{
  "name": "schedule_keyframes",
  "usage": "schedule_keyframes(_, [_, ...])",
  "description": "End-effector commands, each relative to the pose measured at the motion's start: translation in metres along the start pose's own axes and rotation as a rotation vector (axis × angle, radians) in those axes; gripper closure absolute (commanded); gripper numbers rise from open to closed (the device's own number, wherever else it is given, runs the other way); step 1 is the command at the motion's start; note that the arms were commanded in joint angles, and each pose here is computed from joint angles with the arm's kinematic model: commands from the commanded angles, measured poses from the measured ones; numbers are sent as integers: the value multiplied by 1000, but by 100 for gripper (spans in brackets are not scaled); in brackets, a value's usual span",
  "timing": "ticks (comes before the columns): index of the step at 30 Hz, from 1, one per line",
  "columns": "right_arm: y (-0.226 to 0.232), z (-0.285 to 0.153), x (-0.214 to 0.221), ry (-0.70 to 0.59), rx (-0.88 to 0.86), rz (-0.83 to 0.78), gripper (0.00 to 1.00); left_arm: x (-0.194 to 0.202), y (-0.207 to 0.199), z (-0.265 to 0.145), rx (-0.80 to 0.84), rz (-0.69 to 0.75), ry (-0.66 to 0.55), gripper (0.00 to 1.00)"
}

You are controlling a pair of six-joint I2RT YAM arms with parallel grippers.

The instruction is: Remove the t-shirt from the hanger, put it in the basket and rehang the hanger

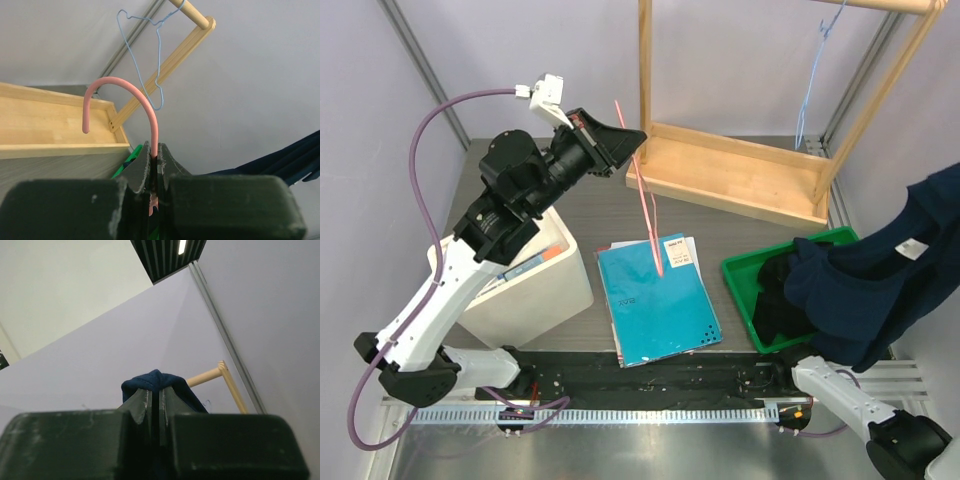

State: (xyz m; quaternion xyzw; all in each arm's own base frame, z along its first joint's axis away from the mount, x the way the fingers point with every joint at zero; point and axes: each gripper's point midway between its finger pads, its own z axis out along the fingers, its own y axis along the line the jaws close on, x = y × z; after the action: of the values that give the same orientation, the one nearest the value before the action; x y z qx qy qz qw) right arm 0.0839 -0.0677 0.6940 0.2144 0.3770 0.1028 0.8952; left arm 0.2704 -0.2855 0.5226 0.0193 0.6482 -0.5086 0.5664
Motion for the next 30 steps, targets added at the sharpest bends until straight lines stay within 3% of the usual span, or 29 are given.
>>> schedule_keyframes(1, [22,28,37,13,-31,13,99,-19,-15,-13,47,6,-57,100])
schedule_keyframes(9, [42,60,101,81,-35,-13,99,-23,-11,-24,15,29,-66,100])
schedule_keyframes(16, [44,65,130,106,-33,-9,99,-26,-13,-30,17,35,-69,100])
schedule_keyframes(30, [11,32,146,119,12,-67,99,-19,-9,-24,14,18,-52,100])
